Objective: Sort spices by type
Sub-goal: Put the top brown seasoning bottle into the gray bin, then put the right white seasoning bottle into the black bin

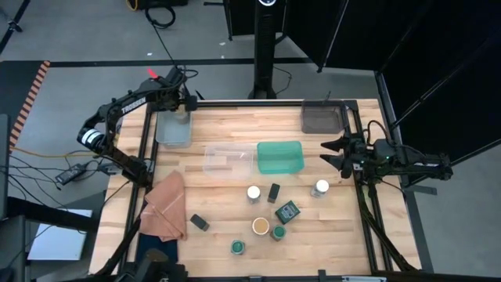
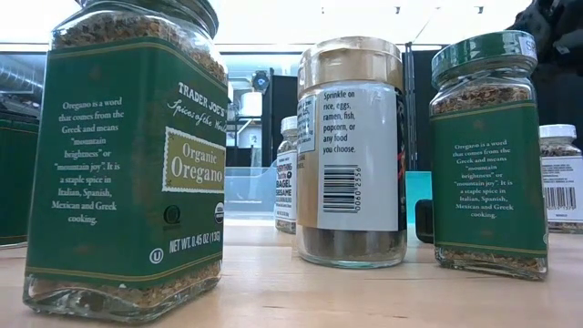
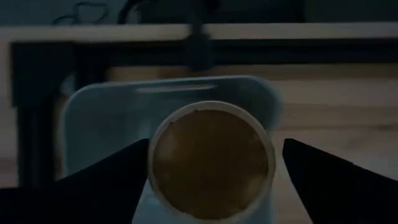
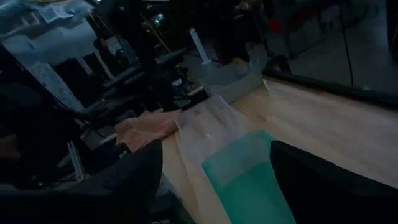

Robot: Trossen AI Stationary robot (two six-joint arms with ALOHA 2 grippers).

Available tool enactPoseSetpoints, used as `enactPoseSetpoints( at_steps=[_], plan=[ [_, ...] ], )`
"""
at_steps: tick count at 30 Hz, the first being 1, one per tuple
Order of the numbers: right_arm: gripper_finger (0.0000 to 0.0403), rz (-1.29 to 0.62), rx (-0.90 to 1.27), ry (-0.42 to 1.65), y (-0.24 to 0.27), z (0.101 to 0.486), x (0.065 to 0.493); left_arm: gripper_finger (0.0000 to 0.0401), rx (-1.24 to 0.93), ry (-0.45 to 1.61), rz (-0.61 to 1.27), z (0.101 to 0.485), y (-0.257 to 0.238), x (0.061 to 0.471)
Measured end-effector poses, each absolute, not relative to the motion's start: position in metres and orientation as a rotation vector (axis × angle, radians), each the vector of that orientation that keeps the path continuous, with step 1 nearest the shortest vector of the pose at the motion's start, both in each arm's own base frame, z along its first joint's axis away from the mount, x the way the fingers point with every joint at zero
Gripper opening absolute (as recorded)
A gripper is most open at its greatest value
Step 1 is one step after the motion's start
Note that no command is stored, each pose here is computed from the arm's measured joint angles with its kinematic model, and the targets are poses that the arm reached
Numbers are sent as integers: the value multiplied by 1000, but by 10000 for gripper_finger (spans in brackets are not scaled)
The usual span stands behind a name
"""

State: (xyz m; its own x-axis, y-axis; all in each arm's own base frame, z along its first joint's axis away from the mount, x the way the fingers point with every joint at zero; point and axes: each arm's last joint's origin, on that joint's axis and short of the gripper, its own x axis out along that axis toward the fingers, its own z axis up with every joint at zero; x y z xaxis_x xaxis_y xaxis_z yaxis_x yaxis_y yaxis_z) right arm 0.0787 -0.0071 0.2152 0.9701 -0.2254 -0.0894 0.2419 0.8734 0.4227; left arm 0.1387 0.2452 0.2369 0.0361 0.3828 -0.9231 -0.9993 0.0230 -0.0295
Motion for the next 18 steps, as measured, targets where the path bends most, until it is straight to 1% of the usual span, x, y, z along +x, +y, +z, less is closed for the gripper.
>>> enactPoseSetpoints(
  at_steps=[4,9,15,18],
  plan=[
    [297,-231,368,50,-6,215,79,357,-887,898,1237,256,246,145],
    [277,-214,285,95,-5,221,82,355,-780,907,1151,291,244,158],
    [267,-190,253,198,-3,242,87,355,-684,861,1092,335,236,173],
    [266,-153,252,307,-2,259,90,355,-636,855,1032,358,228,179]
  ],
)
